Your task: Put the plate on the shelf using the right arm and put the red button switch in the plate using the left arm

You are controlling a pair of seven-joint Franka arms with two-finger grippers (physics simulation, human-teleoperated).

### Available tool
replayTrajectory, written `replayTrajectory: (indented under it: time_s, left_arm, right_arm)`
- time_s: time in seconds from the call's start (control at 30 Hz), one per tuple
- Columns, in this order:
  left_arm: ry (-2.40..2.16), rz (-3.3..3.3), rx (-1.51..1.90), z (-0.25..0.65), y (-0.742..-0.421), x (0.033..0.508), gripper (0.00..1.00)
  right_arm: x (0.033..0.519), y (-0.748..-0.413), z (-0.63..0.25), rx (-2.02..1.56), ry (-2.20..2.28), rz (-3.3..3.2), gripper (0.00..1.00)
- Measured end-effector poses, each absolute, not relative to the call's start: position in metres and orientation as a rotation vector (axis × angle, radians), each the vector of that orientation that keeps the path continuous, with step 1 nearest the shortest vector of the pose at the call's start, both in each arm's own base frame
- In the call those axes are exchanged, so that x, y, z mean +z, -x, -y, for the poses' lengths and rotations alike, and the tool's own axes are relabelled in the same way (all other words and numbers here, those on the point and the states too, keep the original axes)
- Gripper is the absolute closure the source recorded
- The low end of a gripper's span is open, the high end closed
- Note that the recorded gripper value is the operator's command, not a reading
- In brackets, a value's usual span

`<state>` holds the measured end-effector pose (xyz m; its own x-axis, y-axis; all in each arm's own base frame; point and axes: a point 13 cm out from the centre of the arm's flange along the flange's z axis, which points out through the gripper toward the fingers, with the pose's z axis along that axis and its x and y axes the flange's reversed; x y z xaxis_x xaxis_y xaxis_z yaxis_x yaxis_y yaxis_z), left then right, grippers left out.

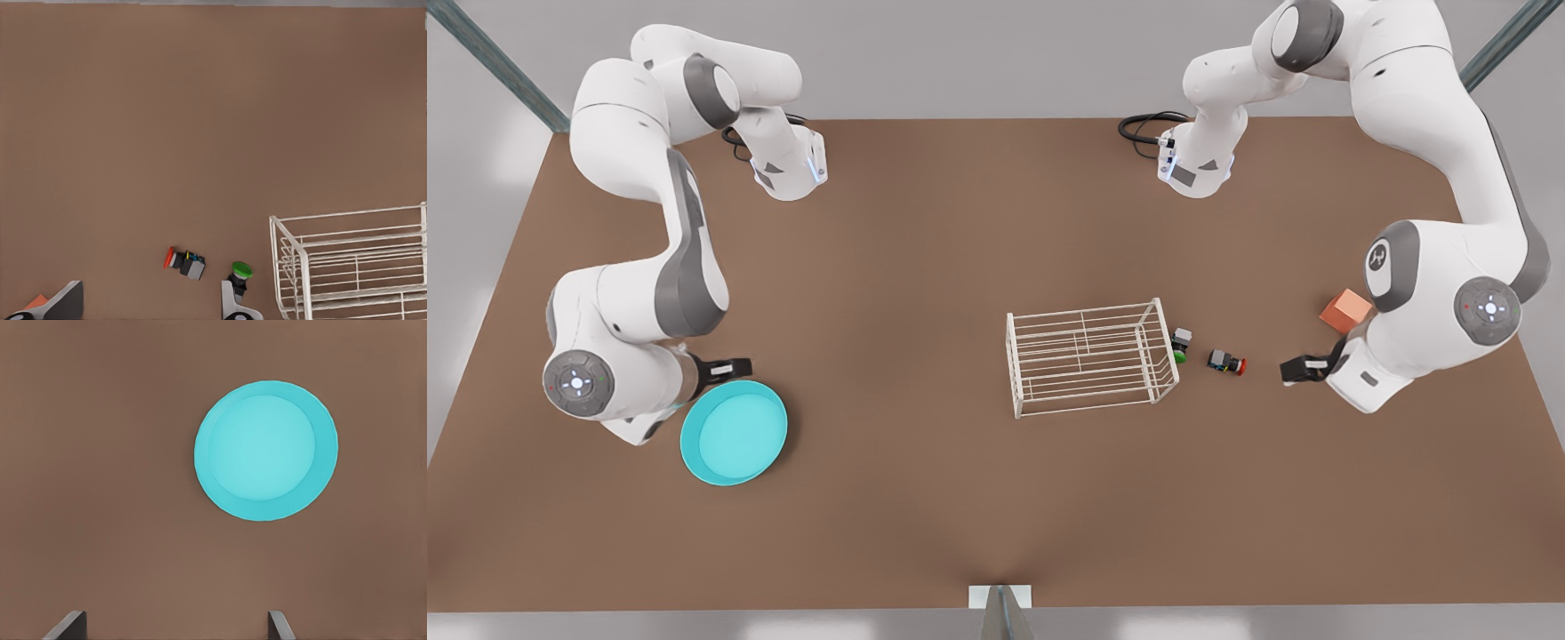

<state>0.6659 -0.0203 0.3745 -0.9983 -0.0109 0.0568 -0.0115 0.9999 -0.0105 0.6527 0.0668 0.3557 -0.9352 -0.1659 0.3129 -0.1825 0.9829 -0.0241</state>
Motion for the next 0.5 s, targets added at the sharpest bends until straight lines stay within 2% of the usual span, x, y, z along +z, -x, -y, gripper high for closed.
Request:
replayTrajectory:
  time_s: [0.17,0.3,0.37,0.5]
  left_arm:
    - [-0.033,3.154,-0.008,0.032,-0.683,0.377,0.00]
    - [-0.173,3.143,0.045,0.042,-0.682,0.374,0.00]
    - [-0.254,3.109,0.027,0.044,-0.673,0.370,0.00]
    - [-0.401,2.955,-0.026,0.036,-0.631,0.293,0.00]
  right_arm:
    - [0.362,-0.670,-0.037,0.077,-0.127,2.900,0.00]
    - [0.249,-0.666,0.065,-0.013,0.078,2.754,0.00]
    - [0.223,-0.666,0.087,-0.039,0.113,2.745,0.00]
    - [0.175,-0.676,0.066,-0.103,0.051,2.745,0.00]
